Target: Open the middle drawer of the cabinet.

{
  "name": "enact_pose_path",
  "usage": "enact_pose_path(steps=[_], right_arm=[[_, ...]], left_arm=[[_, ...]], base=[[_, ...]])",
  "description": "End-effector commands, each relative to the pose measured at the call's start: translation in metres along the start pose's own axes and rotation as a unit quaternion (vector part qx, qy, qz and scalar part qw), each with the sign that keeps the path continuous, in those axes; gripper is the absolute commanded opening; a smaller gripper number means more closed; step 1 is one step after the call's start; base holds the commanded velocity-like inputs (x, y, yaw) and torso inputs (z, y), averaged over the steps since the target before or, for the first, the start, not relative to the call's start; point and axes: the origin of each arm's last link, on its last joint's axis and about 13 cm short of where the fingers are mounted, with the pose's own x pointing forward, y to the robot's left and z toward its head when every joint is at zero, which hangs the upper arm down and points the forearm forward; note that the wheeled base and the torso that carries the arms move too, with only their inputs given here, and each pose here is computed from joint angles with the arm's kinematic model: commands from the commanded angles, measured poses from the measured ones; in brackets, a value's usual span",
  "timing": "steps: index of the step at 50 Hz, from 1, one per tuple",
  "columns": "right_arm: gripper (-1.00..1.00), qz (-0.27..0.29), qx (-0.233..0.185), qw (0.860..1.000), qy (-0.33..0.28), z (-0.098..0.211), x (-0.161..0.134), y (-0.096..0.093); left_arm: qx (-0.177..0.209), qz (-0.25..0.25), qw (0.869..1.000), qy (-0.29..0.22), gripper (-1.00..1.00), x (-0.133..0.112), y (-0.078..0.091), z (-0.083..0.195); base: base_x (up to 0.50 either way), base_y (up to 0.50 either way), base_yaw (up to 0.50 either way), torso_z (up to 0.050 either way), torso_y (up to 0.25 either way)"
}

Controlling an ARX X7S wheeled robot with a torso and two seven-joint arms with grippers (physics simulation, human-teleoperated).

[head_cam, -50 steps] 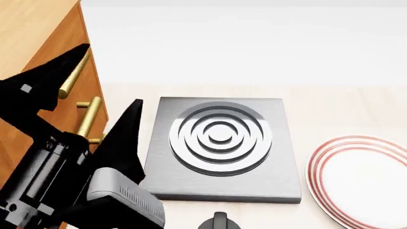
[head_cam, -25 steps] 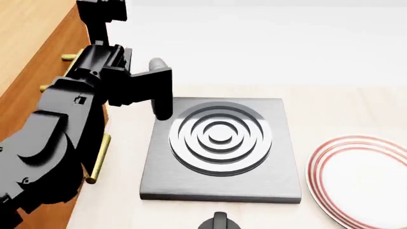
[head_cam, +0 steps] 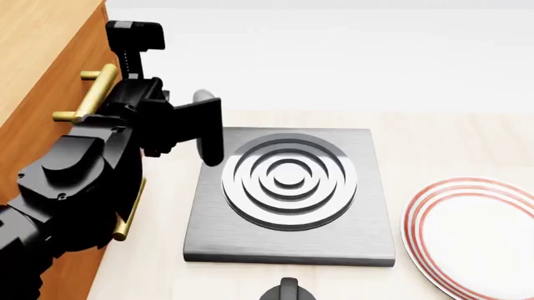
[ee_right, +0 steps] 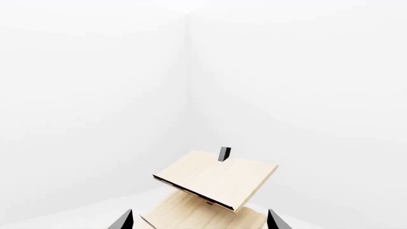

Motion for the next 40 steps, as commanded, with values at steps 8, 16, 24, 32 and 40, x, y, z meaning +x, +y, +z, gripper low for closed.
enact_pose_path(steps=[8,16,24,32,40], right_arm=[[1.0,0.003,0.003,1.0,0.003,-0.002,0.001,0.001],[1.0,0.004,0.004,1.0,0.003,-0.002,0.001,0.001],[1.0,0.005,0.005,1.0,0.004,-0.003,0.001,0.002],[1.0,0.005,0.006,1.0,0.004,-0.003,0.001,0.001],[1.0,0.005,0.006,1.0,0.004,-0.003,0.001,0.001]], left_arm=[[-0.035,0.052,0.998,0.006,1.0,0.0,-0.005,0.002],[-0.043,0.056,0.997,0.012,1.0,-0.001,-0.016,0.002],[-0.042,0.053,0.998,0.001,1.0,-0.003,-0.025,0.007],[-0.04,0.048,0.998,-0.01,1.0,-0.004,-0.028,0.011],[-0.036,0.041,0.998,-0.007,1.0,-0.005,-0.035,0.009]], base=[[0.0,0.0,0.0,0.0,0.0],[0.0,0.0,0.0,0.0,0.0],[0.0,0.0,0.0,0.0,0.0],[0.0,0.0,0.0,0.0,0.0],[0.0,0.0,0.0,0.0,0.0]])
